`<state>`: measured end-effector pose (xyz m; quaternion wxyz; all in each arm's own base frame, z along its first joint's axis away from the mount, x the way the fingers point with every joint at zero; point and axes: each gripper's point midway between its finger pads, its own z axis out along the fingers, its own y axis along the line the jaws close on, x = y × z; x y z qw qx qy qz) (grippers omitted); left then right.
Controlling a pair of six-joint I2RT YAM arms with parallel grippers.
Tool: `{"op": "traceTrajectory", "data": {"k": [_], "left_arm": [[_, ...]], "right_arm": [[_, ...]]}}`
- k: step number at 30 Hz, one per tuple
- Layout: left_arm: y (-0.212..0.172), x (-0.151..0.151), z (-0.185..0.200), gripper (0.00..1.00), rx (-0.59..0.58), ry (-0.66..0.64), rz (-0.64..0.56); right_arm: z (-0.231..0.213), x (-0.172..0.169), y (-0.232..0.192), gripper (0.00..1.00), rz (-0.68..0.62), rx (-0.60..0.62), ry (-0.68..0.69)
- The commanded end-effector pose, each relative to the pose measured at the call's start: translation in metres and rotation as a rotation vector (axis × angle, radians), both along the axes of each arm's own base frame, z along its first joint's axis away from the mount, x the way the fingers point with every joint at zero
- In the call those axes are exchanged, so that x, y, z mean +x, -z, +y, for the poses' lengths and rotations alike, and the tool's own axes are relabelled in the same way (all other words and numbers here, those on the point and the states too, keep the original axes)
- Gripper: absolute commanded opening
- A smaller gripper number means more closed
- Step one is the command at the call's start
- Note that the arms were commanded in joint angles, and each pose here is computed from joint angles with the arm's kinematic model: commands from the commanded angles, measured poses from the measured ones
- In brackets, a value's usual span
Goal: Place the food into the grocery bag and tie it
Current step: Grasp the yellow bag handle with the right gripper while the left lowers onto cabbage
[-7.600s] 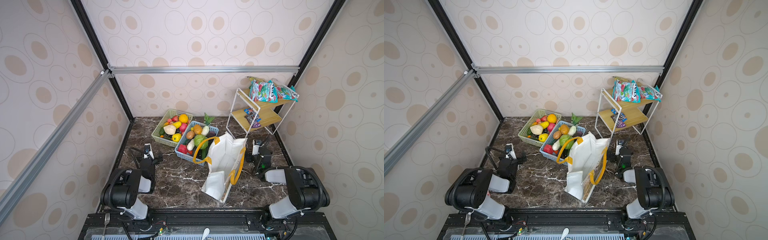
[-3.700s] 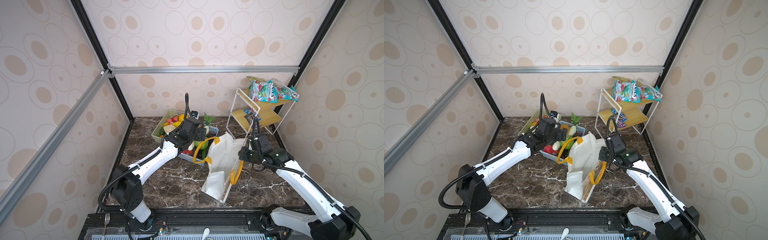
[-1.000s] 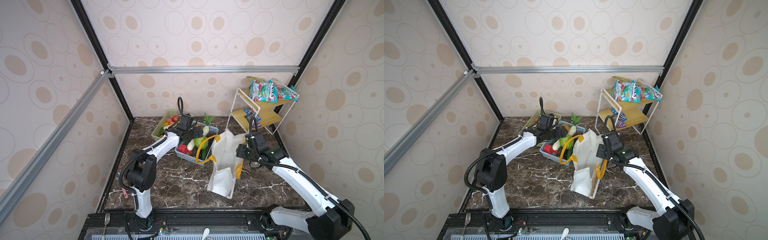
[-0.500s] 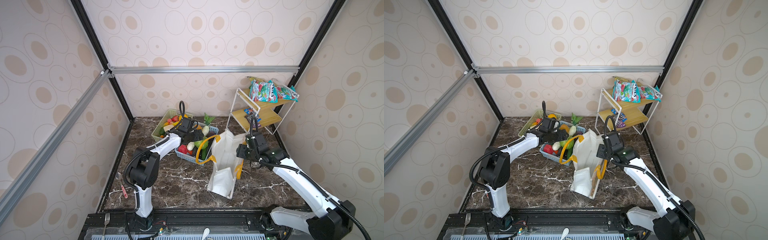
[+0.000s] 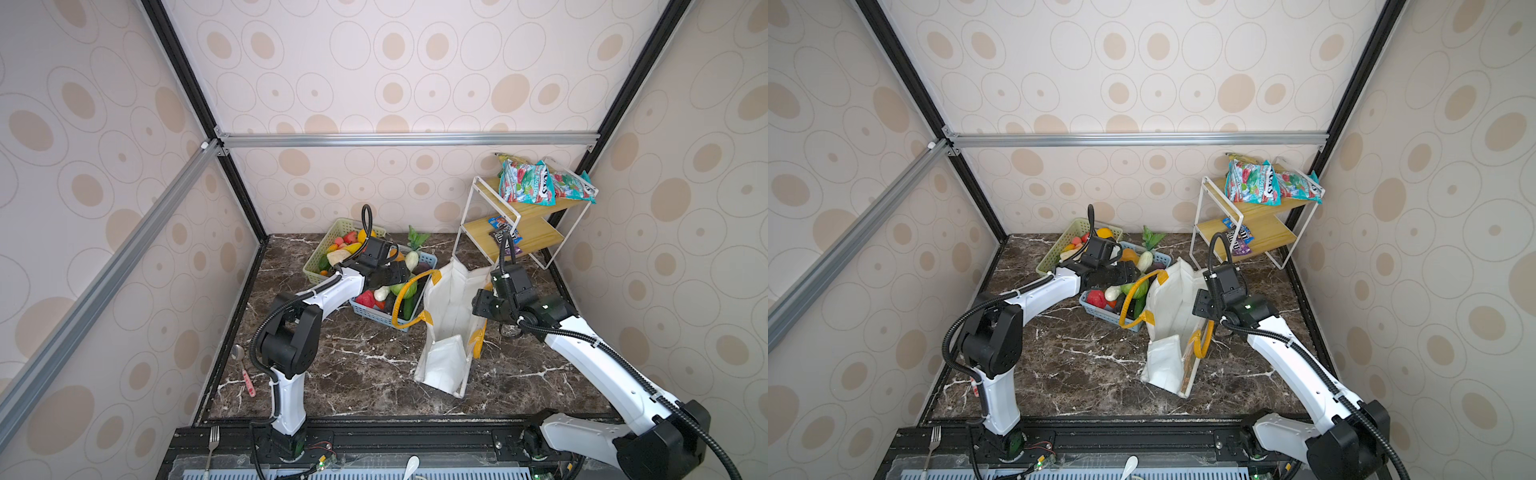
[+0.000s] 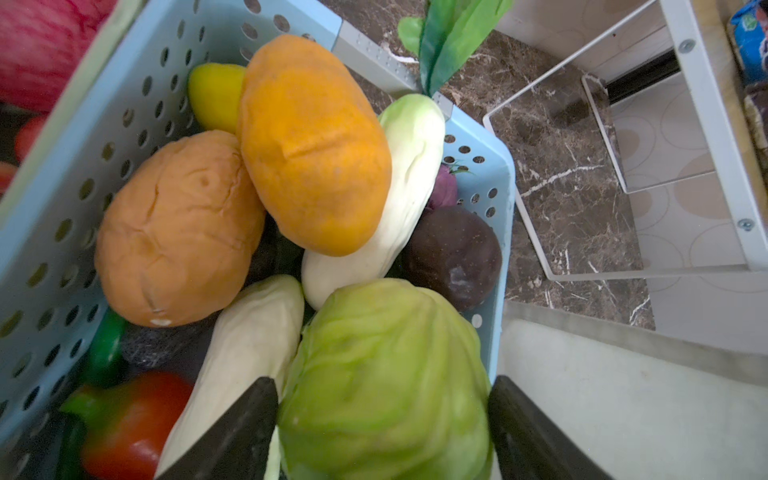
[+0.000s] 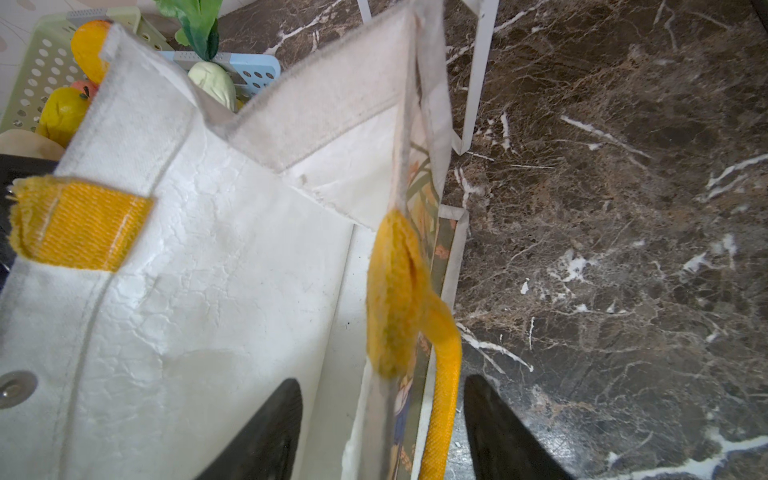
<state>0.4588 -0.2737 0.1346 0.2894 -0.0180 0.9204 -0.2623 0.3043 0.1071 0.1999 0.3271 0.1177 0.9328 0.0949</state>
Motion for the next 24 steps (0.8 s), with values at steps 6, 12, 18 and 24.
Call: {"op": "traceTrajectory", "data": {"k": [6,12,18,24], "left_arm": [[0.011,-0.004,-0.005,0.61,0.015,0.009,0.014],[0.01,-0.003,0.002,0.44,0.074,0.014,-0.015],[-0.008,-0.006,0.003,0.4,0.062,0.024,-0.052],[-0.026,-0.004,0.011,0.39,0.068,-0.015,-0.093]], "right_arm": [[-0.002,-0.008,0.007,0.65,0.021,0.008,0.013],[-0.005,-0.013,0.007,0.65,0.02,0.01,0.021],[-0.004,-0.015,0.009,0.65,0.027,0.019,0.02],[-0.003,-0.013,0.002,0.65,0.018,0.023,0.014]]}}
